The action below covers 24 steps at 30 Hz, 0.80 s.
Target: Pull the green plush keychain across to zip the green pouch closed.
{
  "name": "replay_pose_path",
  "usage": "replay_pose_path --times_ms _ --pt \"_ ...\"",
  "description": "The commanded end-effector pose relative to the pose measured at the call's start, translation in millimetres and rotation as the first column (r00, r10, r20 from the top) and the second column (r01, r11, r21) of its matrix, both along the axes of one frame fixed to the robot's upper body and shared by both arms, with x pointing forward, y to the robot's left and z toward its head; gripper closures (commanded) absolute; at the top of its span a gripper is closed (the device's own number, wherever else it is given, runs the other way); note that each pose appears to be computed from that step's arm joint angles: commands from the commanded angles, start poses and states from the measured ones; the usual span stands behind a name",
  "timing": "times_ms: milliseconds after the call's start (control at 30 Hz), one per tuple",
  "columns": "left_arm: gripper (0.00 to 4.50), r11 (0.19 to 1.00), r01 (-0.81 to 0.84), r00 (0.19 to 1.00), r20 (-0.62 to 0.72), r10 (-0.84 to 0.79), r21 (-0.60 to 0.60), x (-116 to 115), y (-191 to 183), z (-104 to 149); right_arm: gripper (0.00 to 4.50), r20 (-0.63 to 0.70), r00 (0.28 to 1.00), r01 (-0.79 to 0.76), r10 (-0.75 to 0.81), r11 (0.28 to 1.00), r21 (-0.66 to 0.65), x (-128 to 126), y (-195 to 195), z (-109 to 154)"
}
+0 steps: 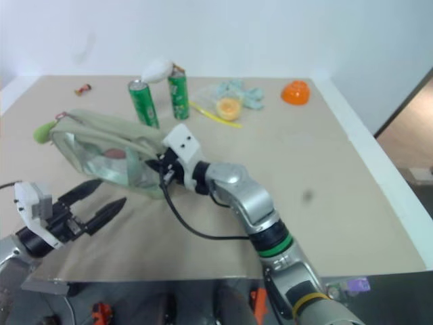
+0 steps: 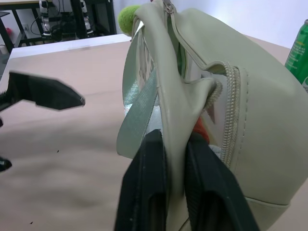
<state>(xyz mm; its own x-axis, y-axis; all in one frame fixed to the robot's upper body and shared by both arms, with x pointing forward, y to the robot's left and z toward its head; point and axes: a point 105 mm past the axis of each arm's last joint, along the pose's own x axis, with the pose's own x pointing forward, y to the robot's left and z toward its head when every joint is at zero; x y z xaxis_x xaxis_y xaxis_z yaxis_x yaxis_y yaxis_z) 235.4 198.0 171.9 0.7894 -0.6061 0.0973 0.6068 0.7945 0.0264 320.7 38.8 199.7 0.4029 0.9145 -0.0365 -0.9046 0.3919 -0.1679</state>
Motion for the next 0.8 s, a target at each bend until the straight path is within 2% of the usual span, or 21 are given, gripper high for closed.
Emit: replay_pose_path --times_ms 33,300,367,467,567,800 --pt "0.0 1.0 0.019 0.999 0.041 -0.02 0.018 -0.4 -4.8 11.7 3.98 0.098 0.994 0.031 -0.037 0.997 0.064 6.4 -15.7 29.8" --pt "0.0 0.998 0.053 0.998 0.04 -0.054 0.033 2.0 -6.7 13.3 3.98 0.174 0.981 0.072 -0.086 0.994 0.082 9.3 -85.3 46.0" --pt "0.0 0.997 0.06 0.997 0.041 -0.062 0.037 5.1 -6.1 14.4 3.98 0.169 0.98 0.094 -0.101 0.994 0.05 9.7 -107.4 37.7" --pt "0.0 0.996 0.076 0.996 0.038 -0.078 0.046 8.1 -6.3 14.2 3.98 0.103 0.993 0.052 -0.055 0.998 0.031 2.6 -112.3 24.8" --pt "0.0 0.995 0.081 0.996 0.034 -0.083 0.053 8.5 -5.7 13.2 3.19 0.102 0.994 0.037 -0.044 0.997 0.071 -0.3 -108.7 29.1" --pt "0.0 0.996 0.074 0.997 0.028 -0.075 0.056 9.0 -2.6 11.3 0.75 0.138 0.99 -0.014 -0.005 0.99 0.142 -5.8 -75.3 49.1"
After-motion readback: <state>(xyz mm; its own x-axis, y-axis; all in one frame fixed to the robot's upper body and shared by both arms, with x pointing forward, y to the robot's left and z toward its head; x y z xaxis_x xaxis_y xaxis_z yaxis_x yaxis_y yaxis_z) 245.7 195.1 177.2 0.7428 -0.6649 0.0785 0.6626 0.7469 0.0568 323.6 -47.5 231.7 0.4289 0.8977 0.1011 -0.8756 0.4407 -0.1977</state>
